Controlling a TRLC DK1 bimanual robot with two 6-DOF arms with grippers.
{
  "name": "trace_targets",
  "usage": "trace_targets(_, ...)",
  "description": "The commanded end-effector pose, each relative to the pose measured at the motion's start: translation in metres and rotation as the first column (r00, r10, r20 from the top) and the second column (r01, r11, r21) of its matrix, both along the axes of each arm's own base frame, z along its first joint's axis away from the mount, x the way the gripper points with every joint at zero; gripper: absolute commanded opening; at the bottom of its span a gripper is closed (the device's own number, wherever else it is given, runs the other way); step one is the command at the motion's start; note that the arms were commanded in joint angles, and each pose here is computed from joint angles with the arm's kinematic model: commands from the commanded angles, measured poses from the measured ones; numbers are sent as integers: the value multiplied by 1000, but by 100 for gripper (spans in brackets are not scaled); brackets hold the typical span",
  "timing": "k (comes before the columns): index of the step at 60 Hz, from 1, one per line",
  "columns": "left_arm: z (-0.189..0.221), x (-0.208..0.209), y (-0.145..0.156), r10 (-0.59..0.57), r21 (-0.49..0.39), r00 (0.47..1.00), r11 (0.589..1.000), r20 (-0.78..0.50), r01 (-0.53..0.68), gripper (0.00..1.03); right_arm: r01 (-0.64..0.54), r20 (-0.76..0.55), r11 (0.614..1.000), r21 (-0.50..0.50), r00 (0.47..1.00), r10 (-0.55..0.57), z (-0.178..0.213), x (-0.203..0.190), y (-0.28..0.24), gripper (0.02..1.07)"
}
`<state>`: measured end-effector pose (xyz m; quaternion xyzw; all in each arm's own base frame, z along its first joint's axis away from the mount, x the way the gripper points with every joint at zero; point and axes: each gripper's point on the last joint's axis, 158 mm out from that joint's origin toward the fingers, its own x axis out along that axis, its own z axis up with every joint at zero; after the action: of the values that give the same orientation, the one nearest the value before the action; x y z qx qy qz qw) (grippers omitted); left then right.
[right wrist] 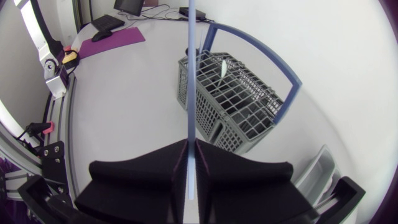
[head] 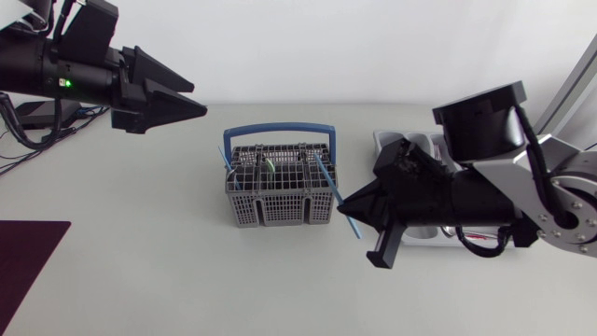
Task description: Unload the cutlery basket into the drawer organizer.
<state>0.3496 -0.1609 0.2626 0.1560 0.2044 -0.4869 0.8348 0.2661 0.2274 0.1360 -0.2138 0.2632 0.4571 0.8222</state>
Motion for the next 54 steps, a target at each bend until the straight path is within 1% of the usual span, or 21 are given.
trace_targets(1,-28,6,12,11,10,998,1000,-54,-10,98,24,-26,1000,-11,999,-24,-11,0,-14,8)
trace_targets(17,-53,13,42,65,41,995,997,-76,-62,98,146,-31,989,6,989,-146,-6,27,-49,8)
trace_targets(18,-57,13,46,72,46,994,997,-83,-69,98,168,-31,986,10,985,-168,-4,32,-54,8)
trace_targets(30,-84,9,52,70,88,991,994,-114,-60,98,270,-58,963,11,961,-269,-8,56,-80,8)
trace_targets(35,-92,10,55,74,110,990,992,-120,-61,98,316,-76,949,12,946,-314,-12,66,-91,8)
trace_targets(45,-98,13,57,83,120,989,990,-120,-68,98,413,-133,911,9,903,-408,-22,91,-113,8)
trace_targets(54,-101,15,59,84,123,989,990,-121,-69,98,498,-181,867,-22,851,-493,-36,113,-132,8)
